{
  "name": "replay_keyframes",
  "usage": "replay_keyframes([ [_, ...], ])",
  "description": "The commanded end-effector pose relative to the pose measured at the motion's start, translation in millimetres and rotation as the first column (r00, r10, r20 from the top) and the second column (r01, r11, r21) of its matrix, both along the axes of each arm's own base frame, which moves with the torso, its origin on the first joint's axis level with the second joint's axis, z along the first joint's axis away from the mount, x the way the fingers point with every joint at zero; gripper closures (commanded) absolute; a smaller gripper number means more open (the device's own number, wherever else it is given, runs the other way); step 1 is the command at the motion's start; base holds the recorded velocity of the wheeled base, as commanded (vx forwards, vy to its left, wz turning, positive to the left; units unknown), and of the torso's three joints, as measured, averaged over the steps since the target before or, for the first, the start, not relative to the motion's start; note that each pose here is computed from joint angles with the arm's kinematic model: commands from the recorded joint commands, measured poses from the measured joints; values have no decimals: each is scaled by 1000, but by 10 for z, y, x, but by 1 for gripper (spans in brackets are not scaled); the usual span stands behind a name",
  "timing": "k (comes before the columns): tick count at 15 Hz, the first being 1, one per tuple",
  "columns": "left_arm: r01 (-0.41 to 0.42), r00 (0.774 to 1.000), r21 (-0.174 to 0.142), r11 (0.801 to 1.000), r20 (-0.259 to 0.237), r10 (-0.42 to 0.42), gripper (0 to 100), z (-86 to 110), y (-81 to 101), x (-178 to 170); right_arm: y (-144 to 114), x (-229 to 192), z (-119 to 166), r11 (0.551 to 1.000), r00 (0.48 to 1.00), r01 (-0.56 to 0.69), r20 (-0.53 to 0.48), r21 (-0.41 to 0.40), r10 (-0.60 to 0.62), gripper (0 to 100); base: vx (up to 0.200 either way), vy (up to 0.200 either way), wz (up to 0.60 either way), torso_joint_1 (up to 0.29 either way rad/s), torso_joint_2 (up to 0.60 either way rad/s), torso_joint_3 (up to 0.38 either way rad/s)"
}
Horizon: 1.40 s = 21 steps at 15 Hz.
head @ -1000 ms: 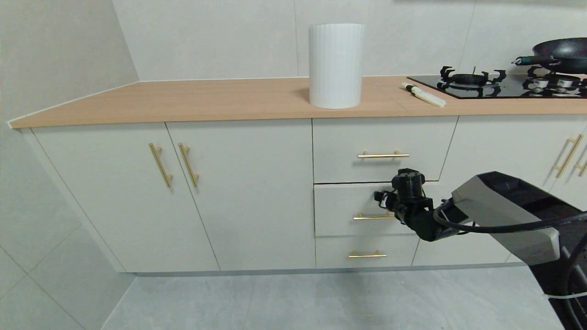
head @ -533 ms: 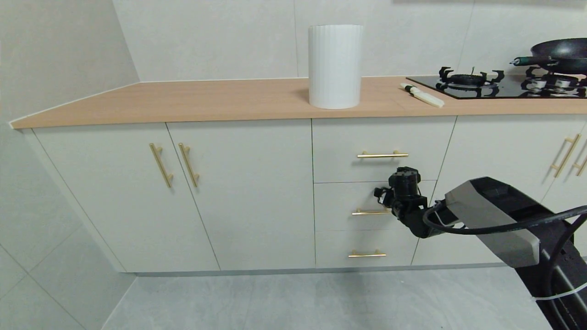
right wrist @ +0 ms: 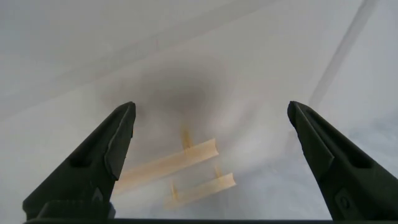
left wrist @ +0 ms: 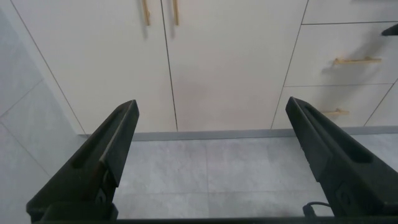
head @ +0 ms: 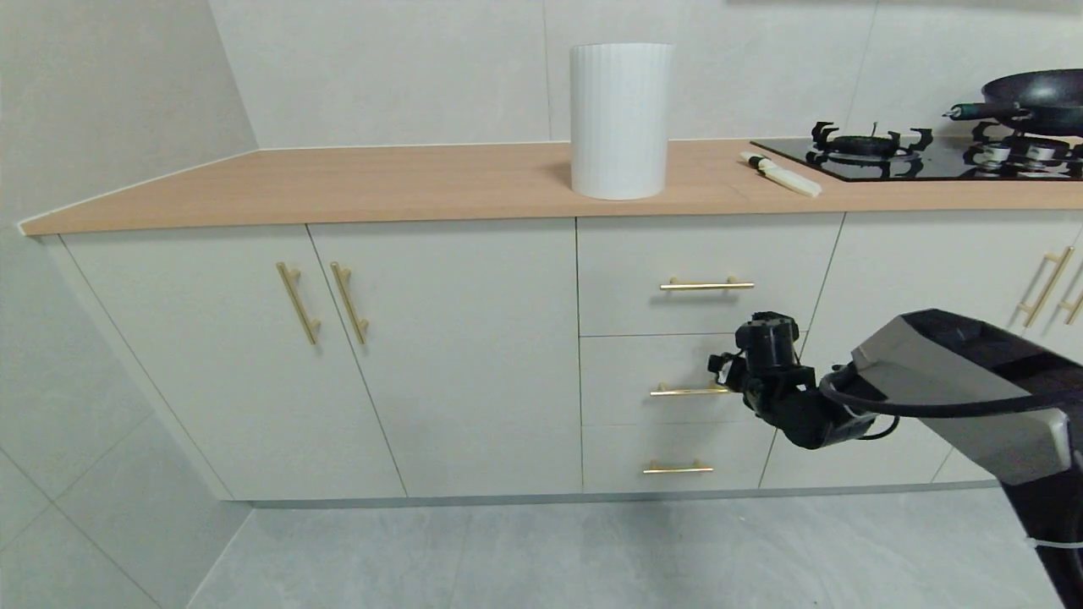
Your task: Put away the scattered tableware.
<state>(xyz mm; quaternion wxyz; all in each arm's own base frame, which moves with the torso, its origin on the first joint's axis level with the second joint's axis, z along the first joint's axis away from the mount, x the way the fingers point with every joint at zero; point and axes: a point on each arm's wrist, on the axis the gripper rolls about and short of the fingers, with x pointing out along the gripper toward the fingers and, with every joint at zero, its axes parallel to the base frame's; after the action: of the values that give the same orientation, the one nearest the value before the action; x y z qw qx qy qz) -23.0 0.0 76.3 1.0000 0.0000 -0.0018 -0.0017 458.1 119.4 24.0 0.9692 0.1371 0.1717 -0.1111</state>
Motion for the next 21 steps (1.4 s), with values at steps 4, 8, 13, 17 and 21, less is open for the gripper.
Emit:
replay_keyframes([
  [4, 0, 1000, 0, 1000, -1, 0, 0, 3, 0, 1, -196, -1221, 1197, 1000, 977, -21, 214, -13, 23, 0, 0, 0, 0, 0, 0, 0],
  [8, 0, 1000, 0, 1000, 1, 0, 0, 2, 0, -1, -599, -2440, 1864, 993, 924, -7, 378, -116, 50, 0, 0, 0, 0, 0, 0, 0],
  [13, 0, 1000, 0, 1000, -1, 0, 0, 3, 0, 1, -1058, -3669, 2017, 963, 859, 132, 512, -236, 8, 0, 0, 0, 0, 0, 0, 0],
  [17, 0, 1000, 0, 1000, -1, 0, 0, -2, 0, 1, -1304, -4574, 1817, 906, 872, 252, 487, -340, -60, 0, 0, 0, 0, 0, 0, 0],
  [21, 0, 1000, 0, 1000, -2, 0, 0, -2, 0, 2, -1309, -5045, 1589, 877, 832, 322, 549, -358, -81, 0, 0, 0, 0, 0, 0, 0],
])
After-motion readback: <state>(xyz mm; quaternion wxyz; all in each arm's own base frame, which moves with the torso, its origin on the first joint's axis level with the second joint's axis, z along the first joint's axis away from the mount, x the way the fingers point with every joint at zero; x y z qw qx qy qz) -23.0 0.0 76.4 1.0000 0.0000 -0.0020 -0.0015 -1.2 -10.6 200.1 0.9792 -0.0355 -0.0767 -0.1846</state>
